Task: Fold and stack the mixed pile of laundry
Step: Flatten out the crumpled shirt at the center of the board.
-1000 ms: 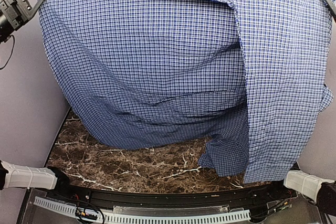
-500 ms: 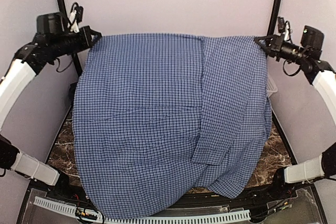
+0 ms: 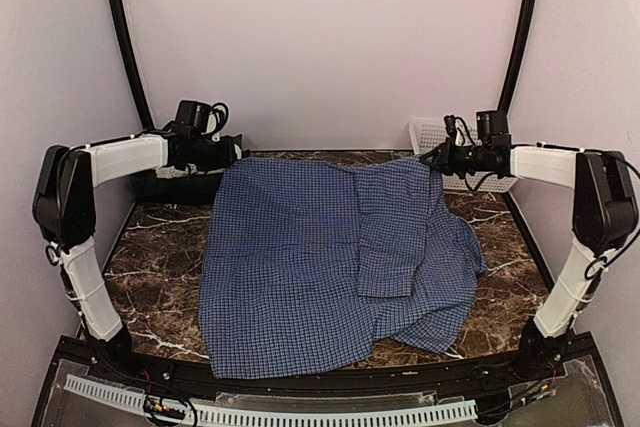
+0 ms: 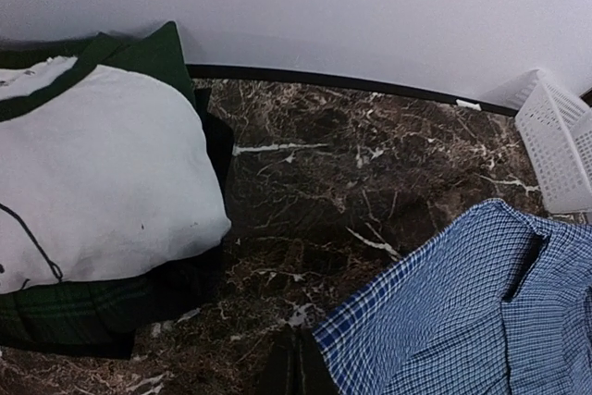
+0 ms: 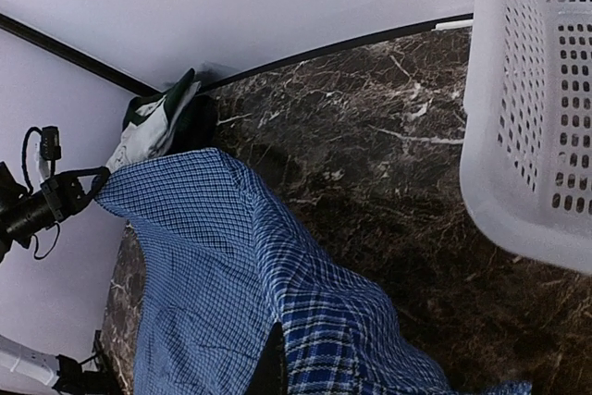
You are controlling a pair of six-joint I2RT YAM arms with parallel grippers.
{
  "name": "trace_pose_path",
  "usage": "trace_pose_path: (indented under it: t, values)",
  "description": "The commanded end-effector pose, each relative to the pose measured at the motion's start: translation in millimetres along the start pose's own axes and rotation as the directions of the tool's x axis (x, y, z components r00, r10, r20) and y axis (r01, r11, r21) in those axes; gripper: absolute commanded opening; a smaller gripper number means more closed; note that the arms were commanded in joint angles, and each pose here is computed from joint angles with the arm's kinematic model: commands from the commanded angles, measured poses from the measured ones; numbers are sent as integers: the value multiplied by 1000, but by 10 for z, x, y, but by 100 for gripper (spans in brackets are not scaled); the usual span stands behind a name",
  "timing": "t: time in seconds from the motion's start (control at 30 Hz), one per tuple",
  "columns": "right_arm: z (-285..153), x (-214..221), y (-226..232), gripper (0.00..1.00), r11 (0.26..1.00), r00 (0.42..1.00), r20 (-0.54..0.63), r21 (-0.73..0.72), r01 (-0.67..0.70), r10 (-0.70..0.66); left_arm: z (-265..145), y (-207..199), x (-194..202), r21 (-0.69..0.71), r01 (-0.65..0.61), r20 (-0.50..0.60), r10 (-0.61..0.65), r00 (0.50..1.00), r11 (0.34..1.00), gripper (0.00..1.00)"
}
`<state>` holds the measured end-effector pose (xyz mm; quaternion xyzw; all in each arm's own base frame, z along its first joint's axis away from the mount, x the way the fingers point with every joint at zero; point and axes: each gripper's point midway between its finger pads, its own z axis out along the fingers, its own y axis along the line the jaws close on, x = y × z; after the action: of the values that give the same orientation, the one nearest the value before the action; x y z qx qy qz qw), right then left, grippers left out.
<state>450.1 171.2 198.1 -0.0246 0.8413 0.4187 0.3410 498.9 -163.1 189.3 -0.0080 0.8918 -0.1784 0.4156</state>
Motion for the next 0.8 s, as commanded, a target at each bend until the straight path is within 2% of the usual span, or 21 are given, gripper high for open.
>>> trace_pose_path:
  t: [0.0,0.1,0.17,0.23,0.3,0.33,0.37,0.4,0.43,0.47,0.5,0.53,0.57,0.77]
  values:
    - [216,-475,46,0,984,980,106,60,165,-171,262,-31,-416,15,-48,95,46,994,999,0]
    - [448,-523,-139,0,976,982,67,138,167,-177,549,10,-500,-12,-81,76,81,994,997,0]
    - [545,-561,-194,6,971,983,47,170,170,-180,676,57,-556,-33,-85,77,88,993,996,0]
    - [604,-604,-221,17,964,982,36,201,173,-183,769,178,-581,-75,-72,68,77,995,995,0]
    - [618,-658,-232,34,955,982,25,239,177,-188,840,284,-612,-84,-54,56,59,997,995,4]
    - [604,-687,-221,41,950,981,22,253,182,-193,847,334,-644,-86,-46,54,51,997,995,13]
    - [590,-708,-196,49,946,980,18,265,188,-200,868,333,-661,-75,-45,39,48,998,996,18]
    - [555,-729,-173,54,940,978,13,279,196,-208,861,355,-687,-75,-43,35,45,998,996,34]
    - [500,-763,-140,57,934,976,14,293,204,-217,832,366,-729,-84,-46,29,49,998,995,42]
    - [432,-789,-109,62,927,973,14,309,214,-229,809,372,-746,-92,-48,27,51,998,995,56]
    - [369,-809,-92,70,918,971,12,329,222,-239,753,374,-791,-104,-53,28,56,998,993,59]
    - [304,-840,-71,86,908,968,9,350,230,-249,677,356,-857,-109,-54,40,59,997,993,62]
    - [258,-848,-56,96,901,967,-3,363,239,-255,645,371,-857,-124,-52,37,57,998,991,63]
    - [21,-891,-35,98,860,960,-38,436,266,-278,307,209,-913,-78,-15,64,20,998,997,64]
